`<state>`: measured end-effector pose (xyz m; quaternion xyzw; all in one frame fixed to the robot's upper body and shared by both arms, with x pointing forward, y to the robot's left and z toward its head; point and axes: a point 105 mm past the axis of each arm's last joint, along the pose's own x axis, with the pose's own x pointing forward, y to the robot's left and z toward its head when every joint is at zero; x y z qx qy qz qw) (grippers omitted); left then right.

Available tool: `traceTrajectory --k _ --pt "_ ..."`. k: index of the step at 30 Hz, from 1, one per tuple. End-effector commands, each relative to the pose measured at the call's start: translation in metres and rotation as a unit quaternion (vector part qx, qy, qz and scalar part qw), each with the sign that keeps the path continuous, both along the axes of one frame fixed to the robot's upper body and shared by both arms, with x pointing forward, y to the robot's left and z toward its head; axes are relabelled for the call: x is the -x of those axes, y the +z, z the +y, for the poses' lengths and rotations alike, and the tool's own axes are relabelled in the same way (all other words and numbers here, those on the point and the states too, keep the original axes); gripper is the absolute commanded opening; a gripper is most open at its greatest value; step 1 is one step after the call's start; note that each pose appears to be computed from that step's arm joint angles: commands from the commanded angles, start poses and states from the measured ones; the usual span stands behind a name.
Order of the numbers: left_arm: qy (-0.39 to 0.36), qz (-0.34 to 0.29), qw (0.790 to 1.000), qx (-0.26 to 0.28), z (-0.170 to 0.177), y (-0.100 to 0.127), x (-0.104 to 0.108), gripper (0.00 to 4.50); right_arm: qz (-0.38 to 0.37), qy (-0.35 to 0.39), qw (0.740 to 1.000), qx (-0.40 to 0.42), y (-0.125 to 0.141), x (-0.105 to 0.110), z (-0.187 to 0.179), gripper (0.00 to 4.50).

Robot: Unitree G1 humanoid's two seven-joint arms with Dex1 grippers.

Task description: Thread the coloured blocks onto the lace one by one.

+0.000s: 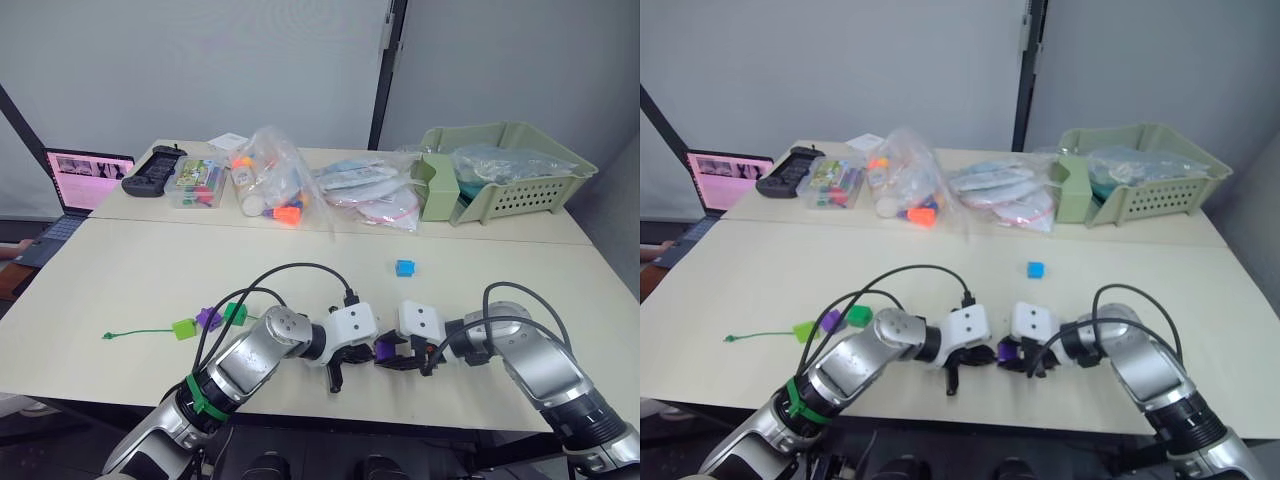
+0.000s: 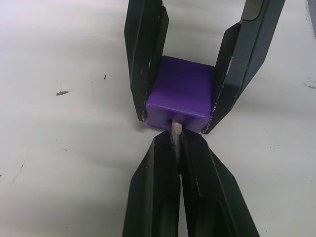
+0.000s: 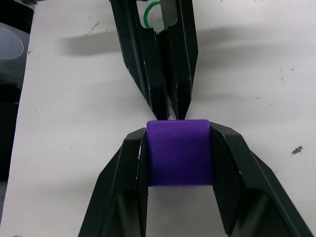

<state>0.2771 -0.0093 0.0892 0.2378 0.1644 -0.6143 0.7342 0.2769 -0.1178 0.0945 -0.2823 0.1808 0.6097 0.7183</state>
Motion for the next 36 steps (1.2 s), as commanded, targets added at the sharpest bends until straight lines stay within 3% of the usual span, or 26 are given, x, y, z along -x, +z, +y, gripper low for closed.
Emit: traceTrajectory --k 1,6,15,21,23,28,36 --pt "-0.021 -0.039 0.997 0.06 -0.009 0.029 0.0 0.74 0.007 0.025 1.0 -0.018 -0.003 0.011 0.017 1.19" --pt "-0.027 -0.039 0.998 0.038 0.015 0.026 -0.001 2.33 0.009 0.016 1.0 -0.013 -0.007 0.01 0.014 1.19" --pt "-0.03 -0.036 0.999 0.006 0.049 0.009 0.002 2.33 0.01 0.007 1.0 -0.01 -0.008 0.01 0.01 1.19" --pt "-0.025 -0.035 0.999 0.018 0.049 0.002 0.0 2.33 0.009 0.006 1.0 -0.01 -0.006 0.01 0.009 1.19" --pt "-0.023 -0.035 0.999 0.033 0.044 0.004 -0.002 1.45 0.009 0.005 1.0 -0.01 -0.006 0.01 0.009 1.19" --pt "-0.024 -0.036 0.998 0.042 0.04 0.004 -0.002 0.01 0.009 0.003 1.0 -0.01 -0.005 0.011 0.009 1.19" --pt "-0.029 -0.04 0.998 0.048 0.034 0.006 -0.002 0.0 0.011 0.001 1.0 -0.011 -0.005 0.014 0.009 1.19"
